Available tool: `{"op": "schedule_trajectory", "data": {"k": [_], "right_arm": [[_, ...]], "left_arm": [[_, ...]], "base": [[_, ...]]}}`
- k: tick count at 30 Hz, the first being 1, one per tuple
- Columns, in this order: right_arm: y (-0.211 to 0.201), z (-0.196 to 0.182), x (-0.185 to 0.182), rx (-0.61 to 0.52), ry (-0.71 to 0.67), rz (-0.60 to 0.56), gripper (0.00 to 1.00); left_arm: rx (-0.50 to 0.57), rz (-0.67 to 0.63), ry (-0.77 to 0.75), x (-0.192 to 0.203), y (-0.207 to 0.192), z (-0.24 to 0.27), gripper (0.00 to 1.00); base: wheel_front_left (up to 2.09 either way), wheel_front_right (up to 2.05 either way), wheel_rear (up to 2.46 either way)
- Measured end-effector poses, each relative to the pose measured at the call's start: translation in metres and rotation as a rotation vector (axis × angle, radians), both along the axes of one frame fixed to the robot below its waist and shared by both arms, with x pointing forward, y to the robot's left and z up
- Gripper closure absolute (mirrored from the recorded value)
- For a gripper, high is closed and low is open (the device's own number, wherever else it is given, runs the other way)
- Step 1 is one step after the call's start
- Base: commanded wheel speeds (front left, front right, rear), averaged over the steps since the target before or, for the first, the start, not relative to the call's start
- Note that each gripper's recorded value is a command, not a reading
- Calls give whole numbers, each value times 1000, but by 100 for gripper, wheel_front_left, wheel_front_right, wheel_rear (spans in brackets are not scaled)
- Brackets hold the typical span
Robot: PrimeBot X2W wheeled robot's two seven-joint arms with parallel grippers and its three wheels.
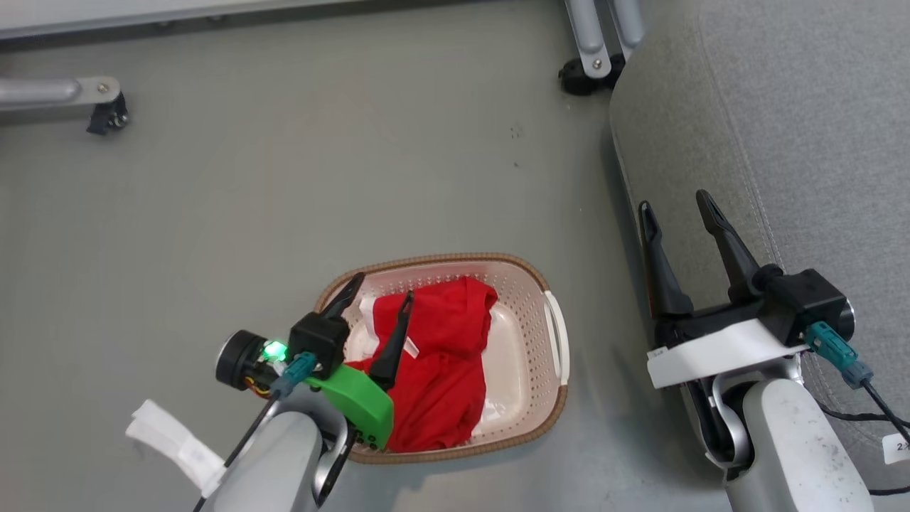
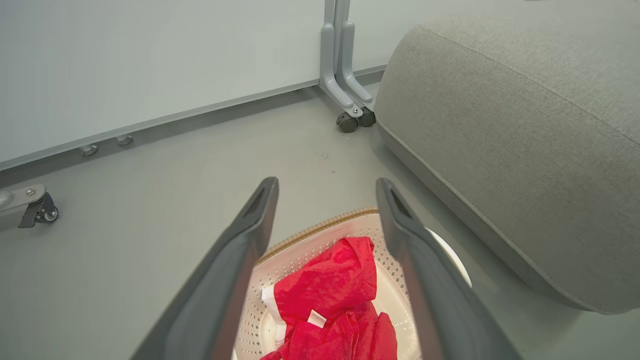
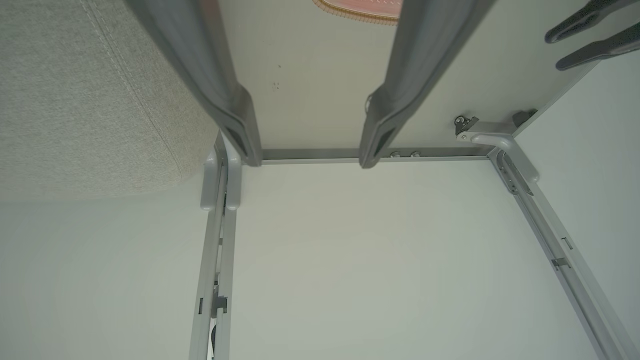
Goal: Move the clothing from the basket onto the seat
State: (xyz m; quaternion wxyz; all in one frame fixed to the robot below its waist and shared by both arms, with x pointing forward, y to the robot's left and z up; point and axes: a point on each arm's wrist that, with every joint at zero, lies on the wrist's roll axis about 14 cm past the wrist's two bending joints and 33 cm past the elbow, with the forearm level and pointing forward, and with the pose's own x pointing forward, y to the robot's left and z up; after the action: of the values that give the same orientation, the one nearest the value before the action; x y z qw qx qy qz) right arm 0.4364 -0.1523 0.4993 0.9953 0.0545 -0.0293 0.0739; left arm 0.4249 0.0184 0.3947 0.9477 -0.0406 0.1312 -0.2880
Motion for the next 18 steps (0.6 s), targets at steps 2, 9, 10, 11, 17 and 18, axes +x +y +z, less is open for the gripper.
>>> {"op": "schedule_trajectory", "data": {"k": [2, 9, 10, 11, 17, 18], "right_arm": [[-2, -6, 5, -2, 10, -5, 0], [-9, -29, 23, 4, 43, -20, 0], [-10, -33, 26, 5, 47, -22, 0], [-11, -35, 28, 6, 50, -25, 0], [-18, -59, 37, 13, 91, -41, 0], [-19, -63, 38, 16, 97, -43, 0]], "left_arm": [[20, -65, 43, -5, -16, -18, 0], [122, -269, 235, -32, -51, -90, 0], [137, -292, 264, -36, -54, -100, 0], [150, -307, 291, -38, -55, -108, 0], [244, -422, 428, -55, -63, -158, 0], [253, -433, 441, -56, -64, -163, 0]], "base": [[0, 0, 0], [0, 0, 0], [0, 0, 0], [0, 0, 0], [0, 0, 0], [0, 0, 0]]}}
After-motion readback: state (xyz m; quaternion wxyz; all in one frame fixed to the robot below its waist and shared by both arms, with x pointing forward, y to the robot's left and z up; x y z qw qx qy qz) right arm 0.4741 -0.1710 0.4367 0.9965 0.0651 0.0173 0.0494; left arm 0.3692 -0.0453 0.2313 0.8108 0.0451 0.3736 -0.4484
